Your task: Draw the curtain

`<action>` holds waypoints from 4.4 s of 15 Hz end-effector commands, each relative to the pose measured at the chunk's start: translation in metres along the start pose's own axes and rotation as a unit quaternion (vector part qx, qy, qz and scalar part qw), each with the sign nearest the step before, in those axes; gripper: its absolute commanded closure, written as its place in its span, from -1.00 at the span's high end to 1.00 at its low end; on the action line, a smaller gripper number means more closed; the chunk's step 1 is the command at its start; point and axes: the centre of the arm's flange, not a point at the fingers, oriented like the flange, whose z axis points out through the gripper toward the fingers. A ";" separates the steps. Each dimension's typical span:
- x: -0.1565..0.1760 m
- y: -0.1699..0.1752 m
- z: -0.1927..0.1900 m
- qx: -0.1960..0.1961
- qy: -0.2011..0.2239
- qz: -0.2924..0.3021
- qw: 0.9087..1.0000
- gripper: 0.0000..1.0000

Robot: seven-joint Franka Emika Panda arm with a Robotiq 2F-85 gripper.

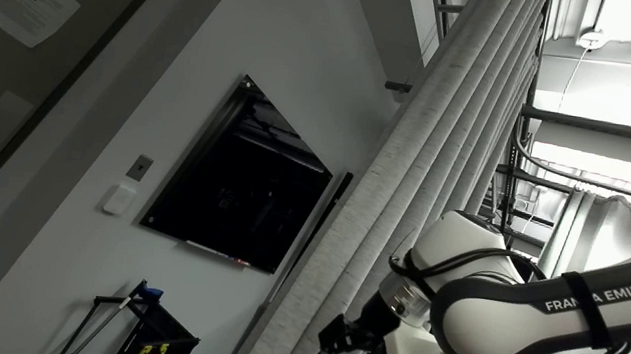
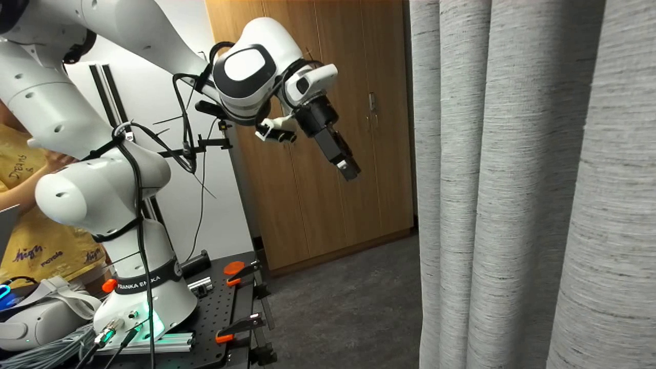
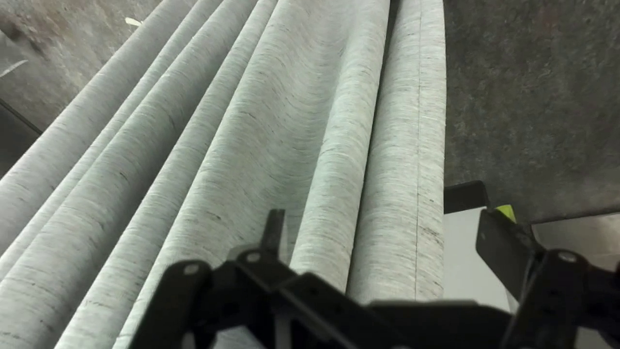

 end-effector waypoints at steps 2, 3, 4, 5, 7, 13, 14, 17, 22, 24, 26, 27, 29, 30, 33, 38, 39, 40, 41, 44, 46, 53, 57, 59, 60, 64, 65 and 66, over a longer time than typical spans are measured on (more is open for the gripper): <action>0.028 -0.010 -0.032 -0.025 0.073 0.028 0.997 1.00; 0.034 -0.010 -0.038 -0.031 0.085 0.030 0.995 1.00; 0.039 -0.008 -0.046 -0.043 0.101 0.034 0.993 1.00; 0.045 -0.004 -0.053 -0.053 0.118 0.036 0.991 1.00; 0.060 0.009 -0.059 -0.075 0.154 0.044 0.984 1.00; 0.103 0.054 -0.083 -0.096 0.248 0.061 0.962 1.00; 0.109 0.057 -0.085 -0.092 0.257 0.059 0.960 1.00; 0.116 0.063 -0.089 -0.080 0.277 0.047 0.957 1.00; 0.125 0.049 -0.130 -0.072 0.307 0.029 0.948 1.00; 0.129 0.047 -0.147 -0.078 0.319 0.032 0.944 1.00; 0.135 0.048 -0.167 -0.087 0.336 0.036 0.937 1.00; 0.139 0.050 -0.176 -0.092 0.345 0.037 0.933 1.00; 0.145 0.052 -0.187 -0.094 0.360 0.039 0.928 1.00; 0.147 0.053 -0.189 -0.091 0.363 0.037 0.926 0.72; 0.152 0.053 -0.187 -0.091 0.365 0.031 0.926 0.16; 0.153 0.055 -0.177 -0.092 0.353 0.030 0.930 -0.61; 0.153 0.054 -0.177 -0.093 0.352 0.030 0.931 -0.75; 0.153 0.054 -0.175 -0.094 0.350 0.029 0.931 -0.93; 0.153 0.053 -0.175 -0.095 0.350 0.028 0.932 -0.99; 0.154 0.048 -0.177 -0.095 0.348 0.024 0.932 -1.00; 0.155 0.040 -0.176 -0.093 0.347 0.015 0.933 -0.99; 0.154 -0.053 -0.169 -0.068 0.348 -0.095 0.930 -0.99; 0.139 -0.134 -0.183 -0.029 0.357 -0.185 0.915 -0.99; 0.129 -0.168 -0.192 -0.010 0.367 -0.218 0.904 -0.99; 0.123 -0.184 -0.196 0.000 0.372 -0.231 0.899 -0.99; 0.104 -0.234 -0.211 0.028 0.393 -0.267 0.879 -0.99; 0.101 -0.242 -0.216 0.033 0.399 -0.274 0.874 -0.99; 0.096 -0.252 -0.220 0.038 0.402 -0.282 0.870 -0.99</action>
